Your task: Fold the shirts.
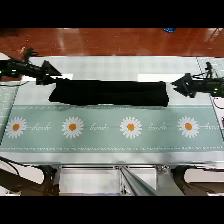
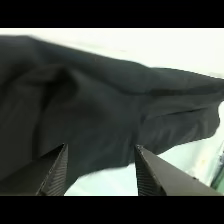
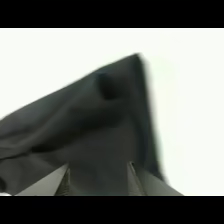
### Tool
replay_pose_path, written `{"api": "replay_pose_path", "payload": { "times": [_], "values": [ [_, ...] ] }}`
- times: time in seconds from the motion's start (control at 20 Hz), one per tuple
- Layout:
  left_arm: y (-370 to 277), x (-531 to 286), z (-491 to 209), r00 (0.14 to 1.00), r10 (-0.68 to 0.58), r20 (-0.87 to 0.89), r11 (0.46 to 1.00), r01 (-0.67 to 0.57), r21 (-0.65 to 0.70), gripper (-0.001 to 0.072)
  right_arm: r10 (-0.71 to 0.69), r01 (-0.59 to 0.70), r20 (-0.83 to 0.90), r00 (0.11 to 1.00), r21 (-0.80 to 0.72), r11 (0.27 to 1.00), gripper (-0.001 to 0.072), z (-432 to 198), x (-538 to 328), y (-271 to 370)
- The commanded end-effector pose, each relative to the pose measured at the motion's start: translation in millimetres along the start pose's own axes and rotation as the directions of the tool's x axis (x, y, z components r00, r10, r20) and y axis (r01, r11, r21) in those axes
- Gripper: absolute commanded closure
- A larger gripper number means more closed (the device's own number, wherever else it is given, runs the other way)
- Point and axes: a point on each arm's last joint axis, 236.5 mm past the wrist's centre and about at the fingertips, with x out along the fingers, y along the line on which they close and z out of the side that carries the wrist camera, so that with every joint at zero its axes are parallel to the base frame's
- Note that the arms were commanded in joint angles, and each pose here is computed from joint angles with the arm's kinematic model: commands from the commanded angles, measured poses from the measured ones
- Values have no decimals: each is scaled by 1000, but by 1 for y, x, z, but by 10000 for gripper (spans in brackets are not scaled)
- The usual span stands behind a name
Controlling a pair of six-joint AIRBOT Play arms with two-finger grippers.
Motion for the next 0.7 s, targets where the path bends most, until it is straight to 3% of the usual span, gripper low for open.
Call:
{"api": "replay_pose_path", "payload": {
  "times": [0.0,0.1,0.25,0.45,0.65],
  "values": [
    [4,-55,-11,992,88,90,996,-91,25,201,-170,170,-14,985,43,985,295,-3,-28,-51],
    [-11,-69,-20,964,116,240,987,-139,79,201,-197,197,-9,980,81,977,295,-6,-21,-63],
    [-34,-64,-63,909,112,401,971,-186,151,201,-134,138,-43,990,135,981,295,-12,9,-57],
    [-52,-43,-131,924,70,376,969,-152,193,201,-70,88,-120,990,151,985,295,-28,52,-43],
    [-69,-33,-145,942,19,334,972,-95,214,201,-26,43,-215,976,76,996,300,-46,87,-7]
  ]
}}
